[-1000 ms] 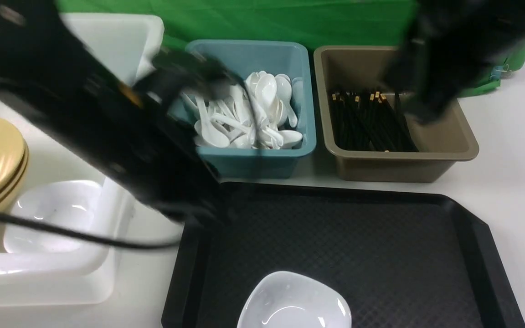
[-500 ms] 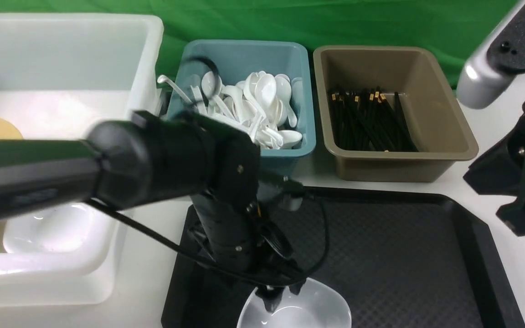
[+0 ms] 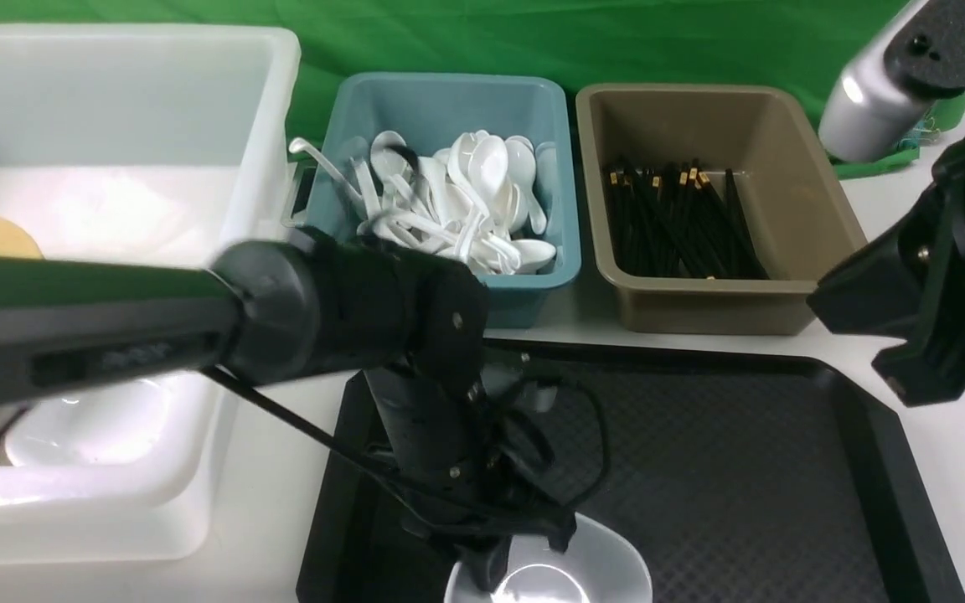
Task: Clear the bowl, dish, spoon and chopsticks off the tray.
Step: Use the left arm to grab the plate, then use the left arm to put the plate into the large storage box on the left
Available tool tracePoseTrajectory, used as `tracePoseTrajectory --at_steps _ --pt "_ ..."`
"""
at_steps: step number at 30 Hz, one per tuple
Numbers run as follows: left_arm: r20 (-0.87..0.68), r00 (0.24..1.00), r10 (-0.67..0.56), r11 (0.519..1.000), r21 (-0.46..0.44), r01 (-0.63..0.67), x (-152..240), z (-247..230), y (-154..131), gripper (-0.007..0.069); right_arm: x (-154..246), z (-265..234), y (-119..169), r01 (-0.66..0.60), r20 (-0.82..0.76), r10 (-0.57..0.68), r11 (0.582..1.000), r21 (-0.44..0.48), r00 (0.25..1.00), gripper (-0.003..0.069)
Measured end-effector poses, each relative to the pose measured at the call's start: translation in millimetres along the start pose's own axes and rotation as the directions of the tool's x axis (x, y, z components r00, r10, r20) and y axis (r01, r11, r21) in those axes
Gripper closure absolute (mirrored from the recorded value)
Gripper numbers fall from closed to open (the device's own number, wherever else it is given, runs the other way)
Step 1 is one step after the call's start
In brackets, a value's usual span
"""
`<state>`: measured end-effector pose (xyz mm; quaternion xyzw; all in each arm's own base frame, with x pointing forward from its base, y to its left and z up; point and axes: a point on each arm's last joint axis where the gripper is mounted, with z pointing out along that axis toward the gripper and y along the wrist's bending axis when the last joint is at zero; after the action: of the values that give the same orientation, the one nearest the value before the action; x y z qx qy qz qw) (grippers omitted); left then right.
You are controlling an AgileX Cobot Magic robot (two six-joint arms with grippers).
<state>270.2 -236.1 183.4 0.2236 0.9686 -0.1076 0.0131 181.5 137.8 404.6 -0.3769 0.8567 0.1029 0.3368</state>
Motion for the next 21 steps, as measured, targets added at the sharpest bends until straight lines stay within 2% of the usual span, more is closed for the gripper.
tracePoseTrajectory --at_steps 3,5,6,7,8,11,12,15,17,18,21 --pt "0.024 0.999 -0.023 1.0 -0.003 0.023 -3 -21 12 0.0606 -5 0 3 0.009 0.04 -0.008 0.999 -0.032 0.999 0.0608" --pt "0.096 0.994 -0.051 0.998 -0.018 0.053 -6 -58 35 0.0617 -19 -2 6 0.035 0.091 -0.027 0.996 -0.085 0.996 0.0608" --pt "0.103 0.993 -0.056 0.998 -0.018 0.058 -7 -61 37 0.0617 -20 0 7 0.039 0.092 -0.03 0.995 -0.095 0.995 0.0608" --pt "0.188 0.976 -0.111 0.993 -0.013 0.115 -6 -95 58 0.0618 -33 1 10 0.059 0.121 -0.044 0.99 -0.126 0.992 0.0608" --pt "0.19 0.976 -0.11 0.993 -0.013 0.114 -6 -96 58 0.0618 -36 0 10 0.068 0.132 -0.051 0.99 -0.127 0.99 0.0608" --pt "0.353 0.914 -0.201 0.976 -0.007 0.218 8 -157 99 0.0618 -65 7 23 0.143 0.176 -0.113 0.975 -0.168 0.978 0.0608" --pt "0.427 0.865 -0.262 0.957 -0.001 0.29 25 -188 126 0.0618 -82 11 33 0.192 0.203 -0.153 0.963 -0.188 0.967 0.0608" --pt "0.493 0.793 -0.358 0.913 0.005 0.409 56 -220 167 0.0618 -107 24 52 0.267 0.224 -0.216 0.937 -0.227 0.95 0.0608" --pt "0.514 0.75 -0.416 0.877 0.01 0.48 74 -232 188 0.0618 -122 33 65 0.298 0.234 -0.241 0.921 -0.252 0.942 0.0608" --pt "0.526 0.704 -0.478 0.833 0.016 0.553 91 -240 210 0.0618 -135 39 76 0.328 0.248 -0.264 0.905 -0.269 0.932 0.0608" --pt "0.539 0.644 -0.543 0.77 0.013 0.638 114 -242 241 0.0618 -151 63 94 0.365 0.229 -0.304 0.88 -0.305 0.925 0.0608"
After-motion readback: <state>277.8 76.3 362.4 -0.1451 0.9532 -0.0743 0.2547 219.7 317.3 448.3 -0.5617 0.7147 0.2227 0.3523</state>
